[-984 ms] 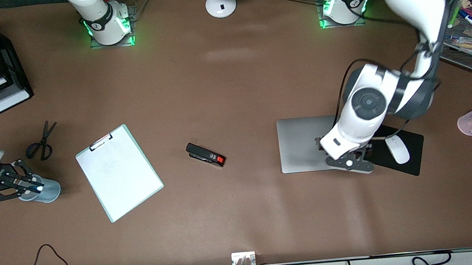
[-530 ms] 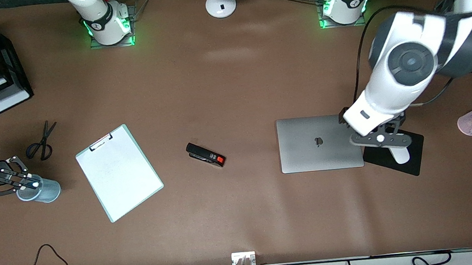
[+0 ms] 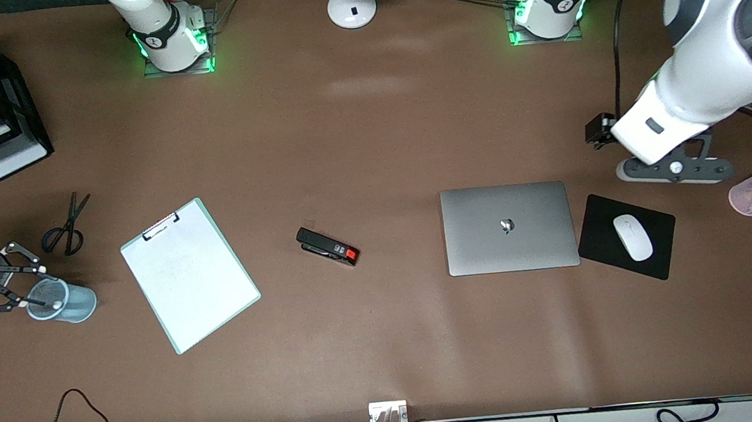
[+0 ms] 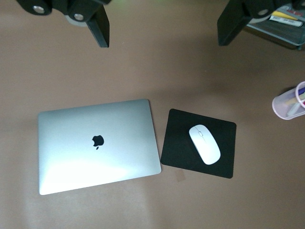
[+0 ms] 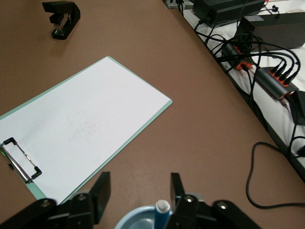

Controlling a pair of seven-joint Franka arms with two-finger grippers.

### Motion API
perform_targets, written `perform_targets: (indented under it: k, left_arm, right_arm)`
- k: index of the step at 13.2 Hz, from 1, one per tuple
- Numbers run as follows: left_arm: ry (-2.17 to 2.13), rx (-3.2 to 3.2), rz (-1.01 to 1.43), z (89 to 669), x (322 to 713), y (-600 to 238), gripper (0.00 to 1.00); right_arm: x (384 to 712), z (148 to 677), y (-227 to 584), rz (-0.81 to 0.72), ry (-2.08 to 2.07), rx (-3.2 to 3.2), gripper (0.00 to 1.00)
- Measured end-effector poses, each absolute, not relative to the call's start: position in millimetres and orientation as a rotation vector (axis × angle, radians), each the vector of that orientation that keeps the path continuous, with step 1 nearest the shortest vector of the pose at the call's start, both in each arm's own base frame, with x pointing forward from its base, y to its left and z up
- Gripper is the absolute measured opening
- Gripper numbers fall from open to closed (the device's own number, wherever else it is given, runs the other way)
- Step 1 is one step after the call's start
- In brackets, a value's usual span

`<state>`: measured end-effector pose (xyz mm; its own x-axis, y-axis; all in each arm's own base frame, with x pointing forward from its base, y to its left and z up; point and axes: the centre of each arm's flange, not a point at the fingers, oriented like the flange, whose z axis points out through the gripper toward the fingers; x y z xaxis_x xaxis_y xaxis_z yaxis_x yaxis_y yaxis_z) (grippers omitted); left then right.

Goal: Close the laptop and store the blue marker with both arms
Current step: 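Release the marker into the cup while the left gripper lifts off the laptop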

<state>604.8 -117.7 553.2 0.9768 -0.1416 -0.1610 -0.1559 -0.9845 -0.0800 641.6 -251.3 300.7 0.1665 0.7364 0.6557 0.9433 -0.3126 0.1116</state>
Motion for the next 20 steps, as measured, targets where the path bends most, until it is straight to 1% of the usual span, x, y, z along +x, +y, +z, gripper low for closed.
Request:
perform_targets:
  k: [1,2,3,4,6,8,12,13,16,20]
  left_arm:
    - [0.2,-3.064,0.183,554,605,-107,1.0]
    - [0.171,-3.085,0.106,555,604,-93,1.0]
    - [0.143,-3.096,0.03,554,601,-81,1.0]
    - [0.115,-3.099,-0.028,553,597,-72,1.0]
    - [0.09,-3.094,-0.076,553,587,-63,1.0]
    - [0.079,-3.088,-0.063,549,576,-58,1.0]
    - [0.1,-3.085,-0.04,539,570,-51,1.0]
    - [0.104,-3.085,-0.04,539,569,-52,1.0]
    - [0.11,-3.085,-0.04,539,569,-52,1.0]
    - [0.124,-3.084,-0.04,539,569,-52,1.0]
  right_arm:
    - [645,308,-253,-0.911,-1.607,-2.134,0.75]
    - [648,314,-254,-0.912,-1.594,-2.147,0.87]
    - [651,321,-253,-0.898,-1.568,-2.169,0.96]
    - [653,326,-252,-0.86,-1.534,-2.2,1.0]
    - [661,338,-243,-0.756,-1.468,-2.276,1.0]
    - [670,357,-222,-0.632,-1.378,-2.346,1.0]
    - [680,409,-162,-0.315,-1.047,-2.495,1.0]
    - [681,422,-151,-0.261,-0.974,-2.536,1.0]
    - [682,452,-120,-0.167,-0.827,-2.645,1.0]
    - [671,486,-66,-0.003,-0.583,-2.772,1.0]
